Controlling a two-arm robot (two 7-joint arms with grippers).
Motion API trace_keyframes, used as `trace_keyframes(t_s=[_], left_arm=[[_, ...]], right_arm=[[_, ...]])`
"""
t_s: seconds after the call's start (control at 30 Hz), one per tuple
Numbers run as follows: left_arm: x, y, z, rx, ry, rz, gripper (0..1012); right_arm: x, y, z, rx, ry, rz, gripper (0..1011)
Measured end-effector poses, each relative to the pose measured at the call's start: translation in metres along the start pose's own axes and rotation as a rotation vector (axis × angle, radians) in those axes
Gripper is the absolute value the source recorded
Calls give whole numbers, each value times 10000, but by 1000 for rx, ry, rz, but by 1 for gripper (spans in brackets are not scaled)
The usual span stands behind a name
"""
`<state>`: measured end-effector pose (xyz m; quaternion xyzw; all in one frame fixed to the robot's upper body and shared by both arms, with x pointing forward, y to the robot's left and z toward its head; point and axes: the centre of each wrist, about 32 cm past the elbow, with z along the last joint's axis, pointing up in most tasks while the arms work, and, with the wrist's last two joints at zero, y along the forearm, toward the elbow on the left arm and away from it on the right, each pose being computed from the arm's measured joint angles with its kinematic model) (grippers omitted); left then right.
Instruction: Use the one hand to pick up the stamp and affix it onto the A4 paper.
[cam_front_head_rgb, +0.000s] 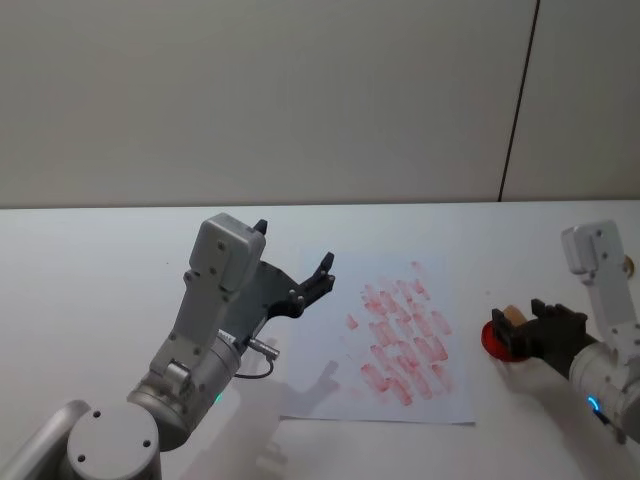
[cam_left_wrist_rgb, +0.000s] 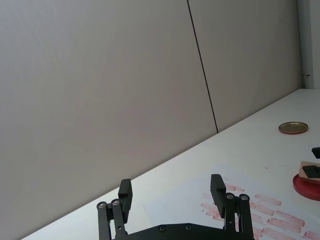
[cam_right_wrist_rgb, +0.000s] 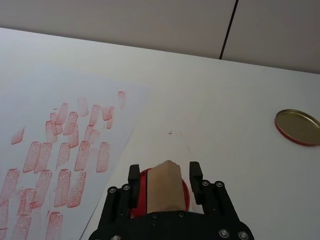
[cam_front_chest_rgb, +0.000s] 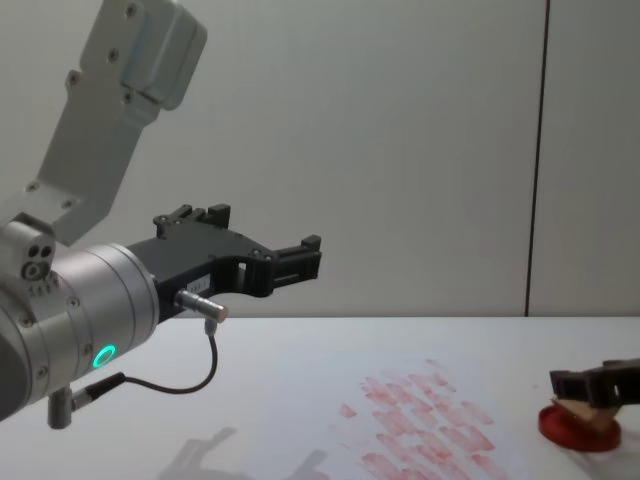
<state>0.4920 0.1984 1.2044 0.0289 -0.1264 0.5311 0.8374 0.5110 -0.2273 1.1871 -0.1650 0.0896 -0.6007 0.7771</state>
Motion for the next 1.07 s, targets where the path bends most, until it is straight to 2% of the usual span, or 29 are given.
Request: trace_keyframes(t_s=[0.13,0.23,0.27,0.37,0.5,0.9,1.07], left_arm=[[0,0,0,0,0,0,993],[0,0,0,0,0,0,993],[0,0,0,0,0,0,993],[0,0,0,0,0,0,993],[0,0,0,0,0,0,993],[0,0,0,0,0,0,993],[0,0,0,0,0,0,993]], right_arm=[[13,-1,8,13,-8,-10,712],[19,-10,25,32,-17,-18,766],[22,-17,40,45,-23,-22,822],[28,-33,60,65,-32,-27,871],[36,-85,101,116,-53,-37,1000],[89,-295,163,263,-114,-60,1001],[107,-361,179,300,-129,-63,1001]])
